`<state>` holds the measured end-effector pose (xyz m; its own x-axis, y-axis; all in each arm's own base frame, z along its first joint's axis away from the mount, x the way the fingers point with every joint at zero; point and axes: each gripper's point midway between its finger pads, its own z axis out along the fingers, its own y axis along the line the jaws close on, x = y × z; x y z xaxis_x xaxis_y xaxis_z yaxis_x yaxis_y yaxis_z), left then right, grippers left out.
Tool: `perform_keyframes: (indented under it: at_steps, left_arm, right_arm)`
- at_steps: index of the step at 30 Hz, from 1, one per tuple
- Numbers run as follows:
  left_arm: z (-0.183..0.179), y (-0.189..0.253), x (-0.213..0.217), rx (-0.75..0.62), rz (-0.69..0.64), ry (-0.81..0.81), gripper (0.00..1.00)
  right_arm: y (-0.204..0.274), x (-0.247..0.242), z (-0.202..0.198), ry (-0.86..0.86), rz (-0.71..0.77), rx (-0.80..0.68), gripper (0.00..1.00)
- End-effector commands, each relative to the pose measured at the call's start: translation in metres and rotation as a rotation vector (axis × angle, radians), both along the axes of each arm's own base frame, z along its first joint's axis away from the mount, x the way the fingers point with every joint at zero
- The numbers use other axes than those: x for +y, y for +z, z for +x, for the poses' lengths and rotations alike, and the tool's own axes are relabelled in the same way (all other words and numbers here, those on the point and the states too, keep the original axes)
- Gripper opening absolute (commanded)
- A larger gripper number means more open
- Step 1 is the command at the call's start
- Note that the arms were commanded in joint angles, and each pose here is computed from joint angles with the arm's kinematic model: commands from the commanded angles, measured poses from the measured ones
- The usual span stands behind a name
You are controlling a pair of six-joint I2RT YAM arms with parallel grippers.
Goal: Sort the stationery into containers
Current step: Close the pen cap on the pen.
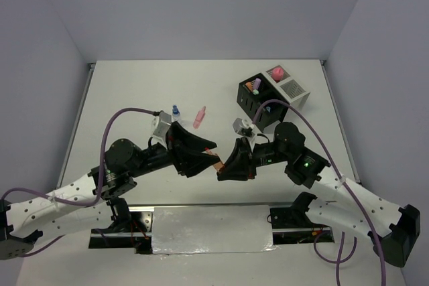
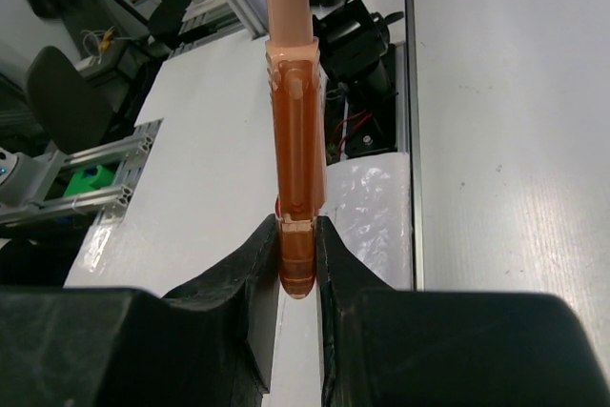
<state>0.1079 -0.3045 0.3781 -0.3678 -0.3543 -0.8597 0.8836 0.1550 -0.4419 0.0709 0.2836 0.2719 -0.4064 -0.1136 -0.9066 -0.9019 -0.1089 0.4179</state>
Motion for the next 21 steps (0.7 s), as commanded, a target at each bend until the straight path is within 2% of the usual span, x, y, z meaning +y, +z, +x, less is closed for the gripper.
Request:
perform_keyframes:
  at_steps: [1, 6, 7, 8, 11, 16, 17, 21]
  left_arm:
    - [-0.008, 0.014, -0.001, -0.058, -0.051, -0.040, 0.62]
    - [-0.004, 0.009, -0.003, -0.047, -0.041, -0.030, 0.59]
    - [-0.004, 0.009, -0.003, -0.048, -0.041, -0.032, 0.55]
    - [-0.003, 0.010, -0.003, -0.046, -0.040, -0.024, 0.45]
    - [0.001, 0.011, -0.002, -0.041, -0.039, -0.001, 0.28]
    - [0.004, 0.017, 0.003, -0.045, -0.047, 0.029, 0.10]
    - [0.005, 0.018, 0.003, -0.043, -0.049, 0.033, 0.00]
    - [0.019, 0.024, 0.013, -0.014, -0.080, 0.121, 0.00]
  right_arm:
    - [0.034, -0.001, 0.003, -0.023, 0.072, -0.073, 0.00]
    - [0.040, 0.000, 0.006, -0.036, 0.078, -0.078, 0.00]
    - [0.040, 0.000, 0.007, -0.039, 0.077, -0.075, 0.00]
    - [0.041, 0.001, 0.007, -0.039, 0.080, -0.077, 0.00]
    - [0.040, 0.001, 0.007, -0.033, 0.077, -0.074, 0.00]
    - [0.033, 0.002, 0.008, -0.030, 0.071, -0.062, 0.00]
    - [0.032, 0.002, 0.007, -0.025, 0.071, -0.062, 0.00]
    - [0.017, 0.003, 0.006, -0.009, 0.048, -0.055, 0.00]
